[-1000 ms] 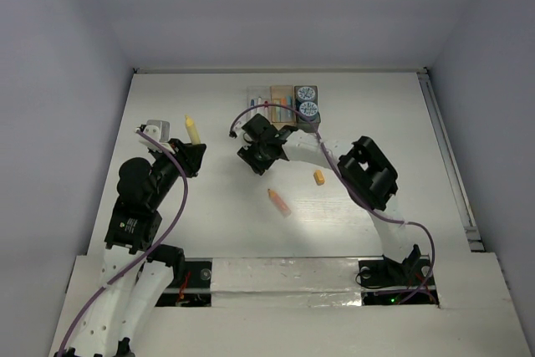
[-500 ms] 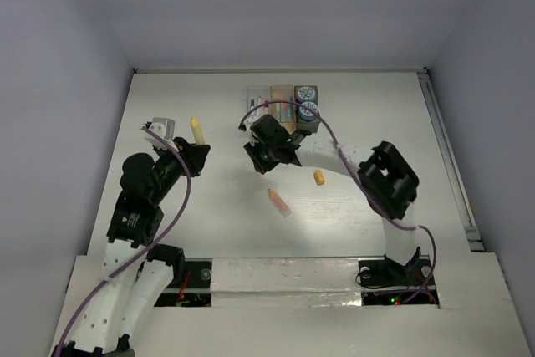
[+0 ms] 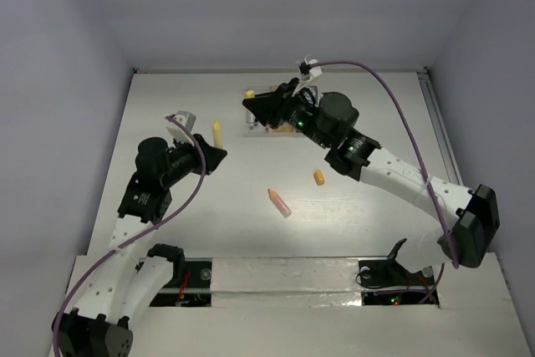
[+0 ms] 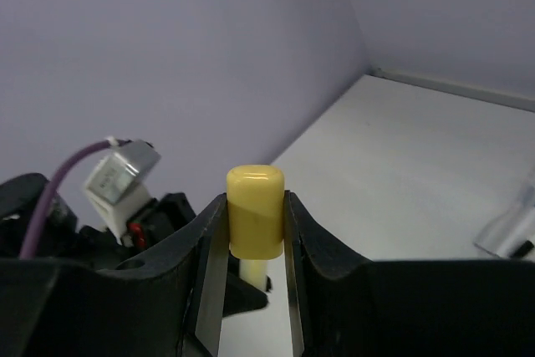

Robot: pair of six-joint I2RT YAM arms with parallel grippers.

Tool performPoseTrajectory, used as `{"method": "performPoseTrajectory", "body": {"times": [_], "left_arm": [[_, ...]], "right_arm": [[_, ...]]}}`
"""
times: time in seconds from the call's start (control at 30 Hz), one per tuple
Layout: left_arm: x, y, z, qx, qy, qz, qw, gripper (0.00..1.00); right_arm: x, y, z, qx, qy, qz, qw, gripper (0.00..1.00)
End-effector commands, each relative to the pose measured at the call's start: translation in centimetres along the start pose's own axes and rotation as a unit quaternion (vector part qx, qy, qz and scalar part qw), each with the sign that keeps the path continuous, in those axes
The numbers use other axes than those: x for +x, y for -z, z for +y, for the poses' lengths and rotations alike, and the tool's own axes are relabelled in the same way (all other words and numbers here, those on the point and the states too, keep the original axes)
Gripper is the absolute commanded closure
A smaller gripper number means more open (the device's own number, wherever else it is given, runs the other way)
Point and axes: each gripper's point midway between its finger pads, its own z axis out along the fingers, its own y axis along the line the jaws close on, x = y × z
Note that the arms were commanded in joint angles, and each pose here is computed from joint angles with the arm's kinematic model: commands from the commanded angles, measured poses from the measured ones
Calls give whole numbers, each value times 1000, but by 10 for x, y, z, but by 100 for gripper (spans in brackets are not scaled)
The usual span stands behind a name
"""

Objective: Sort the stationery into containers
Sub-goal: Close the pen cap on the pen.

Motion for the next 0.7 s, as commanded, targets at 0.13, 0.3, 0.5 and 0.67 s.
{"method": "performPoseTrajectory", "body": {"times": [0.13,0.3,0.5,0.67], "left_arm": [[-13,-3,-28,65,-29,-13,997,100],[-14,-2,-31,68,-34,-15,997,100],[-13,-4,-30,64,-32,-12,997,100],[-15,-2,-29,61,-34,-17,997,100]], "right_arm": [[3,-34,32,-53,-86,-26,995,100],[12,-49,40,-52,-87,-28,994,100],[27,-64,35,-29,-89,-27,995,100],[38,-67,29,-16,-87,-23,996,100]]}}
